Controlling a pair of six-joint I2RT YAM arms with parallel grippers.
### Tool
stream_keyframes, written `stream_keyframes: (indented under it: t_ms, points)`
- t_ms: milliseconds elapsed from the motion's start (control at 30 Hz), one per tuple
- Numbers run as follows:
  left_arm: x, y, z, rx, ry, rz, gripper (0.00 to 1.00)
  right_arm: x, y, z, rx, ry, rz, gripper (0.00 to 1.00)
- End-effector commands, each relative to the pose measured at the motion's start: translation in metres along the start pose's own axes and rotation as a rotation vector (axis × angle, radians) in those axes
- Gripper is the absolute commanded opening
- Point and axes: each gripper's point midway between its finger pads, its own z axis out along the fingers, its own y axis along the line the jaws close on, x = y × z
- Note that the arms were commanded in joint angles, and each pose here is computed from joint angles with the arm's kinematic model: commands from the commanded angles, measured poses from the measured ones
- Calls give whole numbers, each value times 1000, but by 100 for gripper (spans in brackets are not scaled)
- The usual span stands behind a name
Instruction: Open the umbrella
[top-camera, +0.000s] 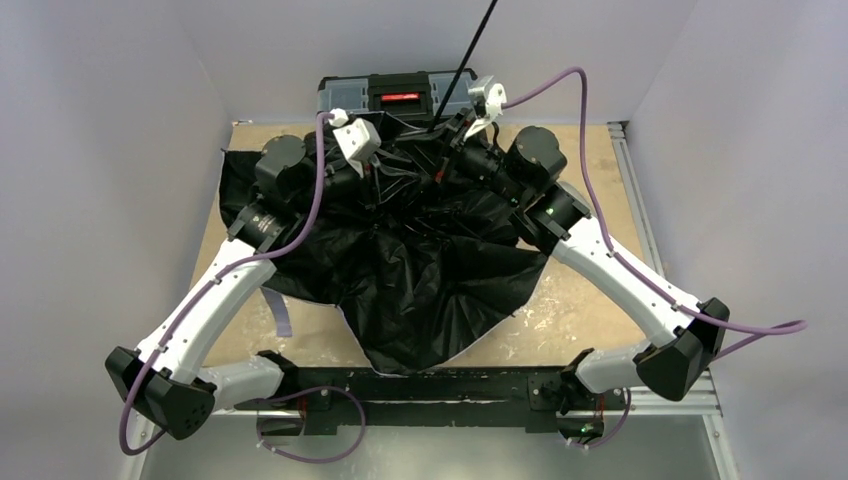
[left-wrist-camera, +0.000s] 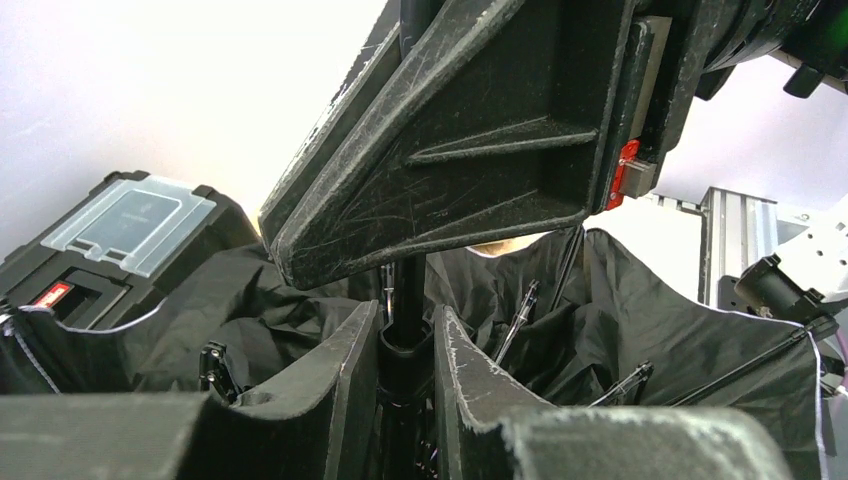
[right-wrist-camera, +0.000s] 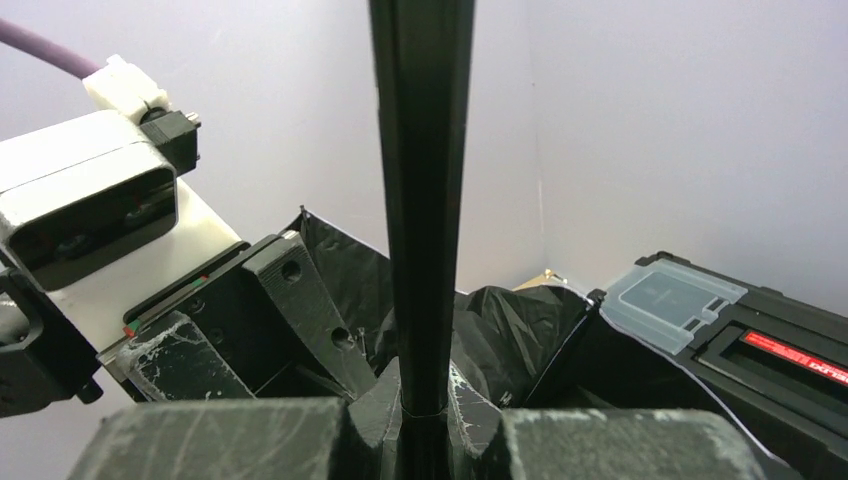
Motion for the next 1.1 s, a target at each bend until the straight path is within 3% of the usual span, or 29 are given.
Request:
stream_keyframes:
  t_ms: [0, 200, 333, 433, 633, 733, 900, 1067]
  points:
    - [-28, 4, -5, -49, -89, 53, 16, -60, 14, -7, -3, -179, -2, 0]
    - [-36, -3, 1, -73, -49, 196, 15, -47, 15, -5, -19, -139, 1, 0]
    - [-27, 4, 7, -106, 21, 170, 14, -45, 19, -4, -39, -123, -10, 0]
    - [-12, 15, 9, -154, 84, 155, 7, -46, 20, -5, -46, -119, -31, 0]
    - [2, 19, 10, -167, 126, 146, 1, -44, 18, -4, -38, -112, -38, 0]
    - [31, 20, 8, -156, 199, 139, 0, -56, 22, -3, -51, -148, -40, 0]
    - [93, 33, -6, -175, 313, 80, 10, -102, 25, -8, -69, -254, -63, 0]
    - [140, 50, -15, -202, 420, 38, 9, -132, 43, -17, -130, -321, -65, 0]
